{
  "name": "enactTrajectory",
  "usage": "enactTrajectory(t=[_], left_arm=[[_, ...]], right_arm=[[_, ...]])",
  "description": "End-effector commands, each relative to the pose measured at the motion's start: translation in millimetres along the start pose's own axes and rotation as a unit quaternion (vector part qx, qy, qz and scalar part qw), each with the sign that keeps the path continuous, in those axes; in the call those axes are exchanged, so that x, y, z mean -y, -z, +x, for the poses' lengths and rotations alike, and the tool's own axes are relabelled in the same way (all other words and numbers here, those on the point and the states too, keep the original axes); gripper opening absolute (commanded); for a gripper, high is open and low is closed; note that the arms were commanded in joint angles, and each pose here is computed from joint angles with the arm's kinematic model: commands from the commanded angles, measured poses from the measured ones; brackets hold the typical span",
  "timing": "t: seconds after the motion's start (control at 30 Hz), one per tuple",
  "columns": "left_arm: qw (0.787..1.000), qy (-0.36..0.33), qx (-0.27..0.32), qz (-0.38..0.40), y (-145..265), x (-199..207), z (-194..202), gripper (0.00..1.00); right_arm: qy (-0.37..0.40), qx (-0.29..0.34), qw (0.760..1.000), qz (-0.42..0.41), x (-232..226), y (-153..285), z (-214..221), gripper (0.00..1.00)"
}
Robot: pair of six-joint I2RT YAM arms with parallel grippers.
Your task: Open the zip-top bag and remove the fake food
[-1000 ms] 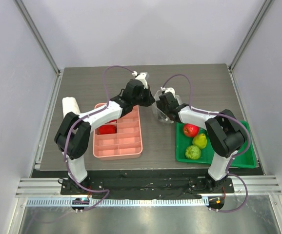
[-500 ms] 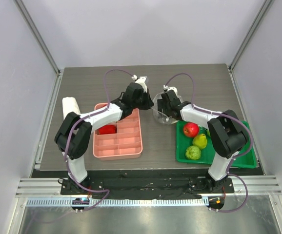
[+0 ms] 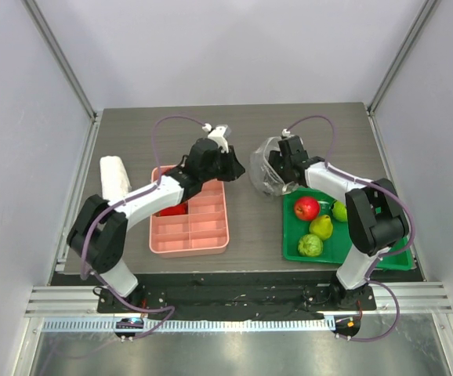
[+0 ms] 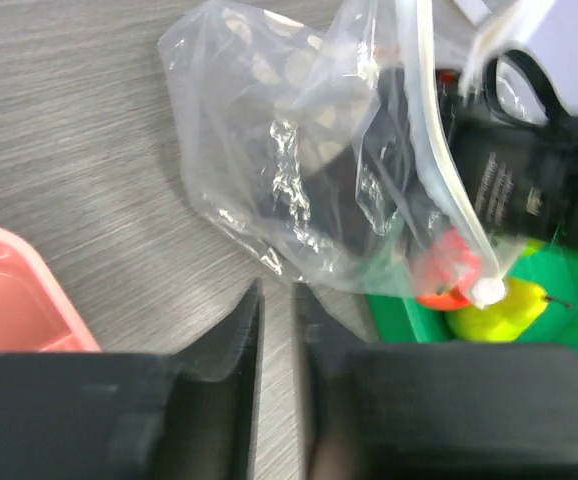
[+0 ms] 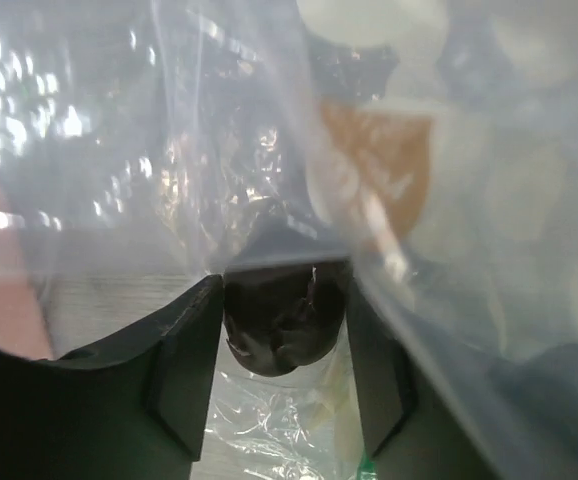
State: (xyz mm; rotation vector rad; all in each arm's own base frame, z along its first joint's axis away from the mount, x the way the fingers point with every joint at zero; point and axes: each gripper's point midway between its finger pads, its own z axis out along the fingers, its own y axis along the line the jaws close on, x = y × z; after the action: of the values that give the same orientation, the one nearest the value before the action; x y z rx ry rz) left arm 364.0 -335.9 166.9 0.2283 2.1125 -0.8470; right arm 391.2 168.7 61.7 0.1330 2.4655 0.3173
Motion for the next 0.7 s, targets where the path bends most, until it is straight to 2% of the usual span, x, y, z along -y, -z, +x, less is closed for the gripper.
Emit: enactTrajectory(t=[0.0, 0.07, 0.17, 0.3, 0.4, 0.67], left_arm=[[0.997, -0.016, 0.066, 0.037, 18, 21, -17, 0.1], [0.997, -0.018, 0.064, 0.05, 15, 23, -5, 0.04], [0.997, -0.02, 0.046, 0.054, 5, 29, 12, 0.03], [0.998, -0.019, -0.007, 0.06, -33, 35, 53, 0.02], [0.998, -0.003, -0.023, 0.063, -55, 41, 60, 0.0], [0.999, -0.004, -0.049, 0.005, -104, 14, 80, 0.0]], right_arm=[[-0.046, 0.005, 0.998, -0.049, -16, 6, -26, 0.55], [-0.054, 0.005, 0.997, -0.048, -17, 5, -30, 0.54], [-0.062, -0.001, 0.996, -0.059, -20, 6, -31, 0.5], [-0.065, -0.011, 0.996, -0.059, -18, 2, -26, 0.5], [-0.066, -0.026, 0.996, -0.063, -18, -1, -18, 0.49], [-0.05, -0.043, 0.997, -0.048, -8, -10, -2, 0.52]])
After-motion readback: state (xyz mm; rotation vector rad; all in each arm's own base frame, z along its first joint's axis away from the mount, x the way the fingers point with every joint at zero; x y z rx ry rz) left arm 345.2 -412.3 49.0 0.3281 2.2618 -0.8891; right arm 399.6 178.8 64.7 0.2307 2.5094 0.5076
